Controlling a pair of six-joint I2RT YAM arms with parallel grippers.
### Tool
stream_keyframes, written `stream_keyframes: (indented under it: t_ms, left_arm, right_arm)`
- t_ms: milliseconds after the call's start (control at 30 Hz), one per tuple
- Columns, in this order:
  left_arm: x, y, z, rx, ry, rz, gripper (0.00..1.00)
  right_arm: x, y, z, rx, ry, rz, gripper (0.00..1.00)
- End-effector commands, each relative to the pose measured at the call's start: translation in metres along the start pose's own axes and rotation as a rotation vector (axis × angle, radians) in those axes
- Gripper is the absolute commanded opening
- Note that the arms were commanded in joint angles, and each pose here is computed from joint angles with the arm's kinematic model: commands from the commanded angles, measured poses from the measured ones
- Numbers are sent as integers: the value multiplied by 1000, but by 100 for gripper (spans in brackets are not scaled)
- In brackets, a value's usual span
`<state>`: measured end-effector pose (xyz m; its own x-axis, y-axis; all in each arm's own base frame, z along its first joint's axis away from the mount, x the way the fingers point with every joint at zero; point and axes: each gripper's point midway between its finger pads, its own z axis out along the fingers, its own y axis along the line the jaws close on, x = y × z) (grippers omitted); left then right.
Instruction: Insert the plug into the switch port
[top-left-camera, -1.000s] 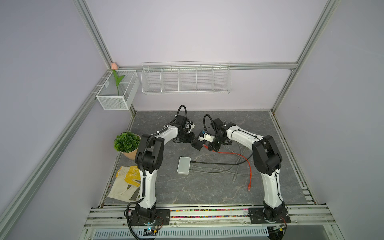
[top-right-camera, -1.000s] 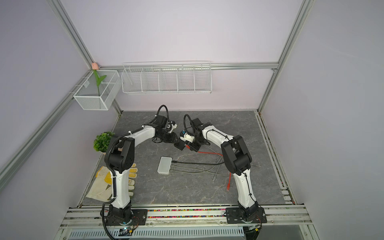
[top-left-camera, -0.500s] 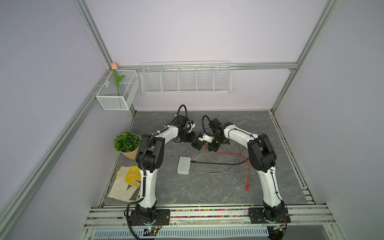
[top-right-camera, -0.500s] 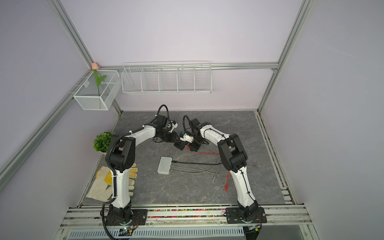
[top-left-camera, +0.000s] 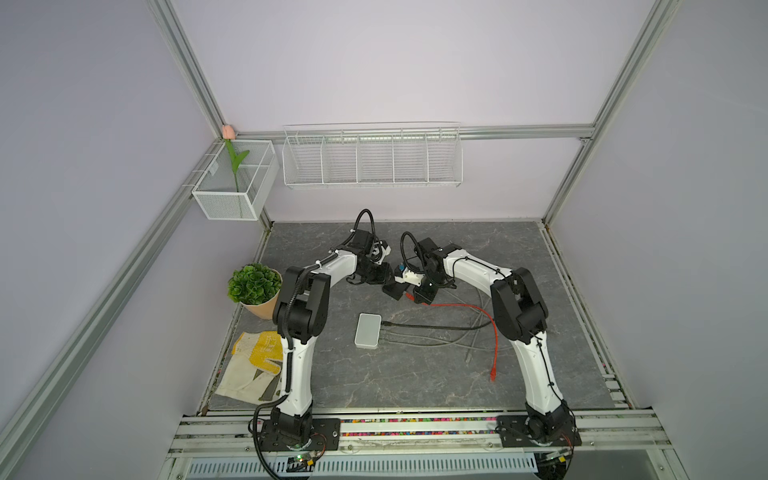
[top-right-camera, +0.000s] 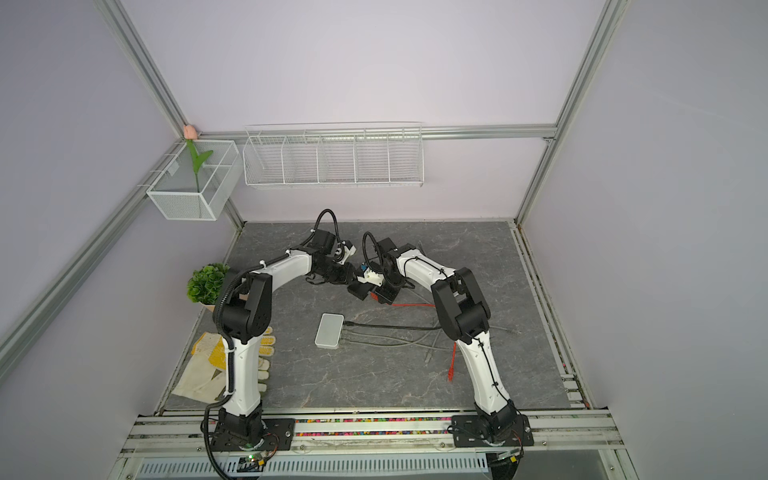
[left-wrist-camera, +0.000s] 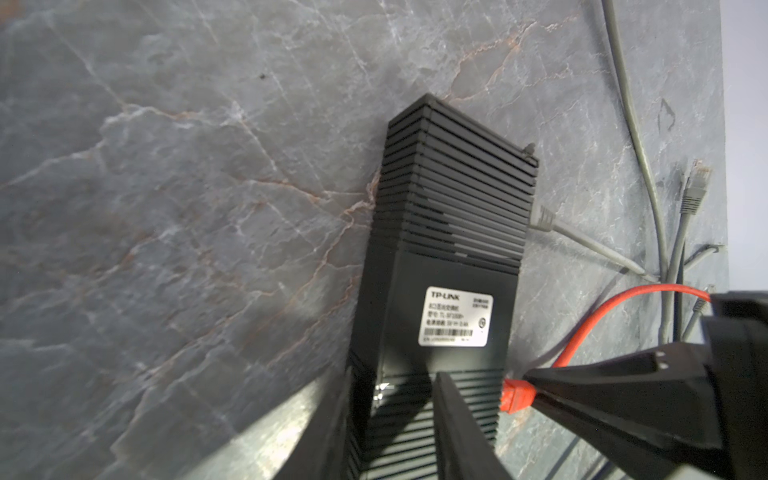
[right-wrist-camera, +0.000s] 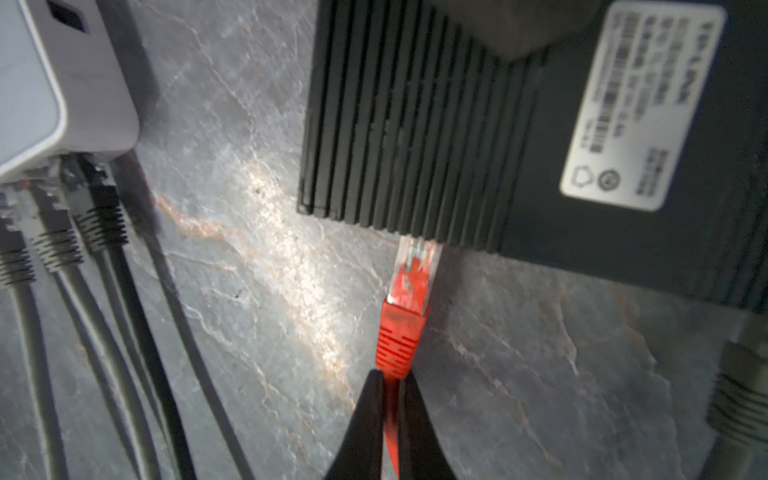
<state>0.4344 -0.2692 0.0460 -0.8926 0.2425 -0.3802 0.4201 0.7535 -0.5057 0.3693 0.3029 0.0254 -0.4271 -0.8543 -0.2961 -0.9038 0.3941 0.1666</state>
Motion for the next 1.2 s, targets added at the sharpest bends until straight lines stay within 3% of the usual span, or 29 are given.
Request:
stream_keyframes:
  t_ms: [0,533,1167]
  left_arm:
    - [0,2,8,18,14,2,33]
    - [15,4,16,6,58,16,30]
    - [25,1,25,-7,85,30,30]
  right_arm:
    - [1,6,6,-21,16,-9,10]
    - [-14,-9,-6,49,-13,-13,9]
    - [-30,-5,-10,-6,-104,45,10]
